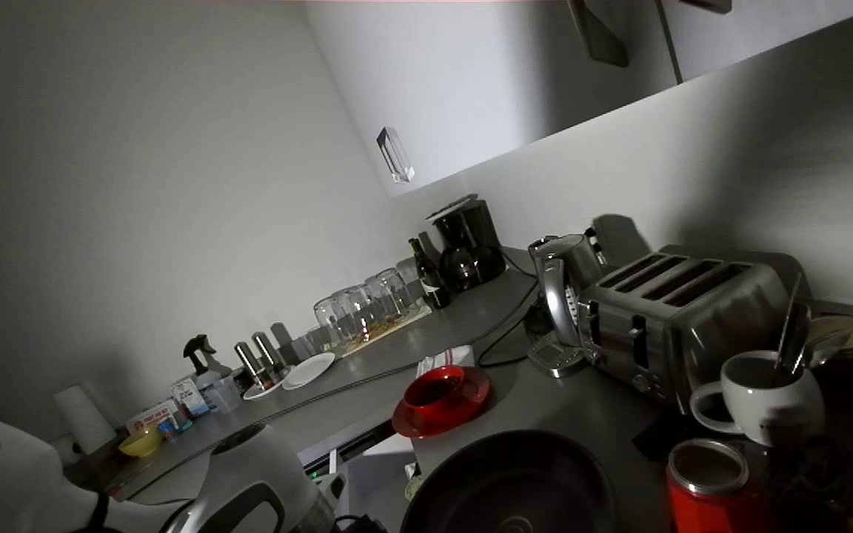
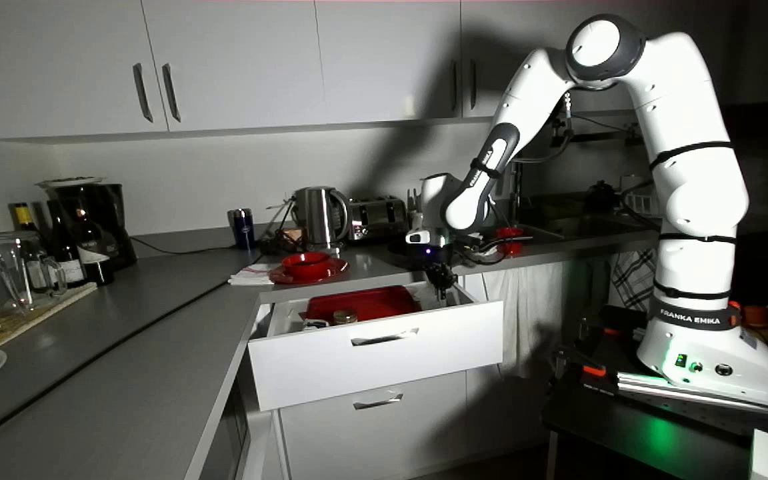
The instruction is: Put the clear jar in the open drawer
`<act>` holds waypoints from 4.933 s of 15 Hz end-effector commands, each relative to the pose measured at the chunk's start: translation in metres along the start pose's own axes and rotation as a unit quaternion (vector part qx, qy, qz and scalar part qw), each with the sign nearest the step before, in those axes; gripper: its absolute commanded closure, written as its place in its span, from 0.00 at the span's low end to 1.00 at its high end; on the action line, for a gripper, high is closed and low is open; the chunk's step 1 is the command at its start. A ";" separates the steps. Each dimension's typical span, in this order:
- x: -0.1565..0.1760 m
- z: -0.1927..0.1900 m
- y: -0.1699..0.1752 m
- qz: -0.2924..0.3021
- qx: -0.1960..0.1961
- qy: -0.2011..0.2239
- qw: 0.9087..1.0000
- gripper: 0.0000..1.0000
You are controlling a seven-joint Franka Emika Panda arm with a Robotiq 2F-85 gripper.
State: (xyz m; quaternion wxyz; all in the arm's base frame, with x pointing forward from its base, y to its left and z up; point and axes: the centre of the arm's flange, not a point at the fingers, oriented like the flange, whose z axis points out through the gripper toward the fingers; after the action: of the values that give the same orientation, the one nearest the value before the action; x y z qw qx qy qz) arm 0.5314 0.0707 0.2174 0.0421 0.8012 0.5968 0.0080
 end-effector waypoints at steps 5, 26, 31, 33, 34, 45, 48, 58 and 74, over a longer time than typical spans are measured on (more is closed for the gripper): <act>0.006 0.013 0.006 -0.024 -0.023 0.013 0.999 0.93; 0.030 0.021 -0.005 -0.028 -0.018 0.020 0.999 0.94; 0.055 0.043 -0.024 -0.051 -0.014 0.010 0.999 0.94; 0.060 0.045 -0.026 -0.056 -0.021 0.009 0.998 0.94; 0.062 0.047 -0.027 -0.058 -0.022 0.008 0.998 0.94; 0.082 0.054 -0.032 -0.062 -0.020 0.012 0.998 0.94; 0.090 0.055 -0.028 -0.058 -0.022 0.024 0.998 0.94; 0.112 0.078 0.009 -0.037 -0.034 0.032 0.998 0.94; 0.112 0.076 0.023 -0.017 -0.038 0.035 0.998 0.93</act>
State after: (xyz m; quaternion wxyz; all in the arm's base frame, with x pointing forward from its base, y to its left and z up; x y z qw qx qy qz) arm 0.5899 0.1666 0.1393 0.0517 0.7882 0.6105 0.0585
